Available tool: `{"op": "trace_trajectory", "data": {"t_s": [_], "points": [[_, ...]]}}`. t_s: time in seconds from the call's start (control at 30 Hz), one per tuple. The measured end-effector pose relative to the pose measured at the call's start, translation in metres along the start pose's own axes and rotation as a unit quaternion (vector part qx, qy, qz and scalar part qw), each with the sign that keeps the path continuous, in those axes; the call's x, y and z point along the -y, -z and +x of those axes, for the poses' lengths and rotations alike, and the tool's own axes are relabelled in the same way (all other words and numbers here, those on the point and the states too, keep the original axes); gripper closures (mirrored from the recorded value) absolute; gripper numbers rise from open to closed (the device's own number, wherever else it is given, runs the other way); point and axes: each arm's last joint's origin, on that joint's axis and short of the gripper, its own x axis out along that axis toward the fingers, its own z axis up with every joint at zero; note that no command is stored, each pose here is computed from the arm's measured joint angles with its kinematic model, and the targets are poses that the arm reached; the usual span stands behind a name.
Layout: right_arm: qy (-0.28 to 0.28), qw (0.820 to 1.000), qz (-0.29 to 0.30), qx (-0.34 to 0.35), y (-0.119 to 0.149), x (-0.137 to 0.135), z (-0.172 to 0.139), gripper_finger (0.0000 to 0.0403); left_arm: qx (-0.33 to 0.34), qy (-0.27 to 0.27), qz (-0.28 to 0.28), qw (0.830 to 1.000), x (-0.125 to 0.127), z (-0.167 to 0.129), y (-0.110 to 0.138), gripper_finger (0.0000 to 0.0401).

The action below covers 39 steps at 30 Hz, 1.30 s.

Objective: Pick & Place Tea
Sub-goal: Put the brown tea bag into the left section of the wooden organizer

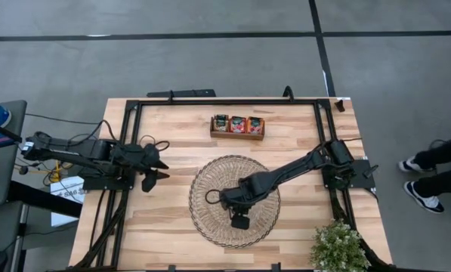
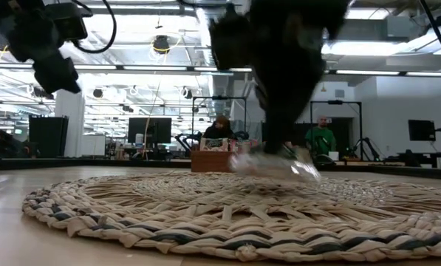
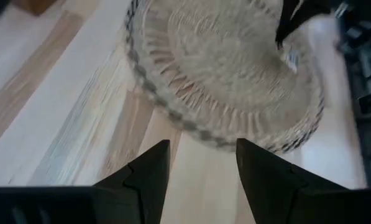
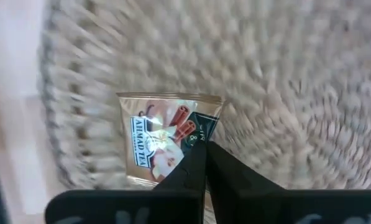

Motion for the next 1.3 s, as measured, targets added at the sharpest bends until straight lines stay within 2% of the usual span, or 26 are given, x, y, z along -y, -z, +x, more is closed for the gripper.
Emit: {"op": "trace_trajectory", "data": {"t_s": [0.1,0.23,0.47,0.73,1.07,1.3], "points": [[0.011,1.0,-0.019,0.02,-0.012,-0.007,-0.018,0.0402,0.031,0.019,-0.017,0.999,0.003,0.0,-0.006,0.0225],[0.064,0.997,-0.042,0.033,-0.021,-0.011,-0.044,0.0402,0.081,0.051,-0.044,0.994,0.009,-0.002,-0.016,0.0225],[0.164,0.98,-0.086,0.076,-0.034,-0.015,-0.082,0.0403,0.166,0.103,-0.047,0.98,0.018,-0.004,-0.034,0.0225],[0.249,0.949,-0.141,0.13,-0.049,-0.011,-0.106,0.0403,0.164,0.133,-0.063,0.975,0.027,0.021,-0.046,0.0225],[0.252,0.938,-0.161,0.174,-0.067,0.001,-0.117,0.0403,0.185,0.15,-0.081,0.968,0.036,0.06,-0.059,0.0225],[0.253,0.936,-0.171,0.176,-0.072,0.008,-0.119,0.0403,0.182,0.16,-0.106,0.964,0.038,0.076,-0.061,0.0225]]}}
